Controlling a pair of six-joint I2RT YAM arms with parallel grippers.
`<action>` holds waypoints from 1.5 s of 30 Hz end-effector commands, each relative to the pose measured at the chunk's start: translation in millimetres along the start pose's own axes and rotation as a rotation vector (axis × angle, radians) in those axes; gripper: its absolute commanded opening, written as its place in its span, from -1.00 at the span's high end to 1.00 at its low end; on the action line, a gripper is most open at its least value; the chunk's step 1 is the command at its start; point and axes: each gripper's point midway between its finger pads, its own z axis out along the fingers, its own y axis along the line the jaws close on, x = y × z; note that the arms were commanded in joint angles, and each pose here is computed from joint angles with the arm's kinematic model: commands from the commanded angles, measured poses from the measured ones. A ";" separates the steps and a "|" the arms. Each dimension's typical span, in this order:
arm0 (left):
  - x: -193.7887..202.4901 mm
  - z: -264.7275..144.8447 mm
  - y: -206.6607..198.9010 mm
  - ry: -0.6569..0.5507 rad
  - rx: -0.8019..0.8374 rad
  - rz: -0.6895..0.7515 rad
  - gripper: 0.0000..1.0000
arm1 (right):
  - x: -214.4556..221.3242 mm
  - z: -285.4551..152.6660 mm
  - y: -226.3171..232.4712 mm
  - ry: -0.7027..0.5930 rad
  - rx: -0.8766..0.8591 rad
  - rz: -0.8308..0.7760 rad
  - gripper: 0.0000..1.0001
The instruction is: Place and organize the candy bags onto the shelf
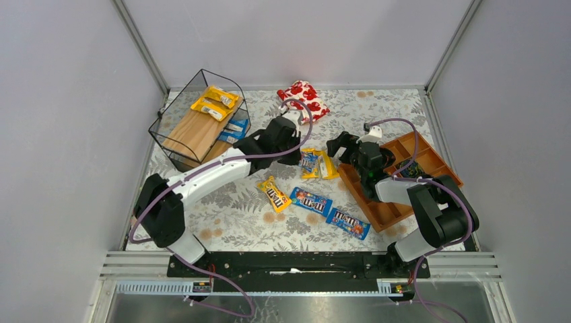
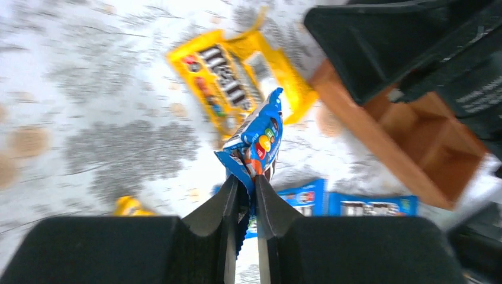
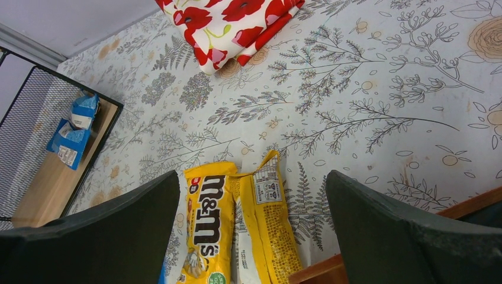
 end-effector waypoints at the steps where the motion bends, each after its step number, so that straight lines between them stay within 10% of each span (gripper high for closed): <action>1: -35.6 -45.1 42.6 -0.091 -0.344 0.260 0.66 | -16.4 1.7 8.8 -0.051 -0.036 0.014 -1.00; 16: -31.3 -122.3 166.8 0.094 -1.217 0.781 0.72 | -15.6 2.0 9.5 -0.049 -0.040 0.021 -1.00; 45: -7.4 -23.0 309.0 0.372 -1.334 0.748 0.72 | -17.0 1.8 4.2 -0.051 -0.037 0.042 -1.00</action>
